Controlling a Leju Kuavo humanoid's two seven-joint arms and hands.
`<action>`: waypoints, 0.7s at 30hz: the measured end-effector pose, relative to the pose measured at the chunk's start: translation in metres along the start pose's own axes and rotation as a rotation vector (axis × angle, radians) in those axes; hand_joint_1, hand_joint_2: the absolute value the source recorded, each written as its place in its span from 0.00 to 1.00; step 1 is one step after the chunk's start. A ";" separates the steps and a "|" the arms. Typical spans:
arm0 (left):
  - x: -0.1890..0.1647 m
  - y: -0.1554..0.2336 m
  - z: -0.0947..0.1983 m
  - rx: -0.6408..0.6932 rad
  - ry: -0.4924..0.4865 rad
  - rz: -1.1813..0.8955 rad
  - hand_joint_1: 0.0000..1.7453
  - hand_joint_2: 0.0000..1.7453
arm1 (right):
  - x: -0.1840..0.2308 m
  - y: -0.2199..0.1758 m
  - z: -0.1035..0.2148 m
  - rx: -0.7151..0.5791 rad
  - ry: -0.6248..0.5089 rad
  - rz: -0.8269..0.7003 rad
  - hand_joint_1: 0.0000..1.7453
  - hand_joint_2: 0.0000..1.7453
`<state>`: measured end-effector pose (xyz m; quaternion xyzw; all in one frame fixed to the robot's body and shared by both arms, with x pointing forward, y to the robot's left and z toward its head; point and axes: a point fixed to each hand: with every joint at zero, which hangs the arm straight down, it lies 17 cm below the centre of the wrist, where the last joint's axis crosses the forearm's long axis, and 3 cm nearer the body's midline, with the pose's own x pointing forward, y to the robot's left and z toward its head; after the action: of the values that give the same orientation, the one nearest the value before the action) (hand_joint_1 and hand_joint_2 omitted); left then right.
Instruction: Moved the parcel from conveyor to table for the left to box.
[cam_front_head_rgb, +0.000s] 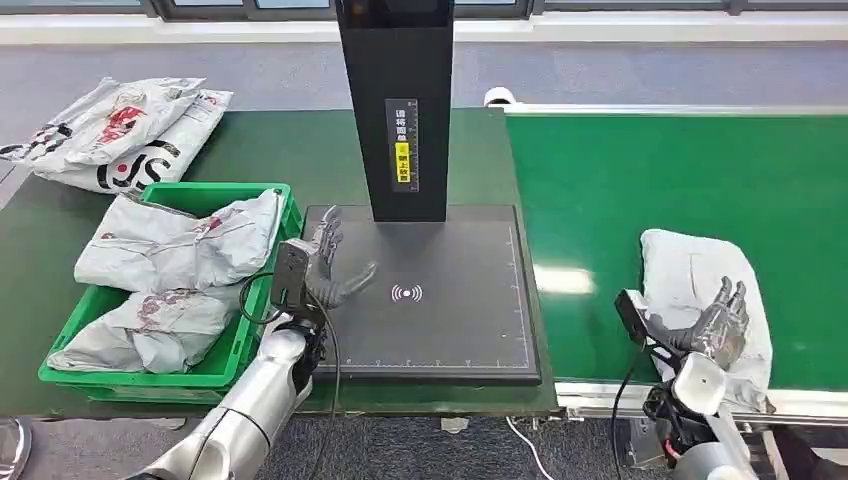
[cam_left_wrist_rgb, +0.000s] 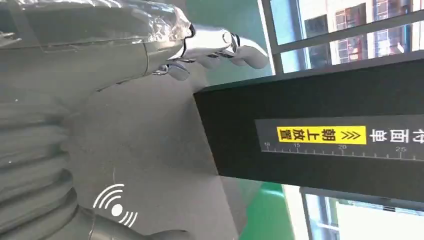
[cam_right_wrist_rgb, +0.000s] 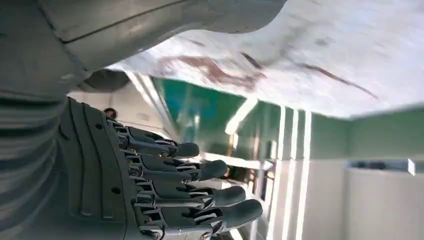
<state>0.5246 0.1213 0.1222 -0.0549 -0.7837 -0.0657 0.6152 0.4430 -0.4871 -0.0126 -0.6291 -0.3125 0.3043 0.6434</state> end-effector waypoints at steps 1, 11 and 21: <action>-0.001 0.000 0.000 -0.001 0.003 0.000 0.00 1.00 | -0.005 0.007 0.002 0.025 0.018 0.012 0.00 1.00; -0.007 -0.004 0.003 -0.018 0.024 0.004 0.00 1.00 | -0.041 0.062 0.026 0.281 0.139 0.143 0.00 1.00; -0.006 -0.008 -0.003 -0.042 0.035 0.002 0.00 1.00 | -0.048 0.083 0.036 0.485 0.165 0.265 1.00 1.00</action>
<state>0.5279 0.1128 0.1172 -0.0675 -0.7713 -0.0821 0.6275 0.3851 -0.5004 -0.0957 -0.5147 -0.0924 0.3995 0.7530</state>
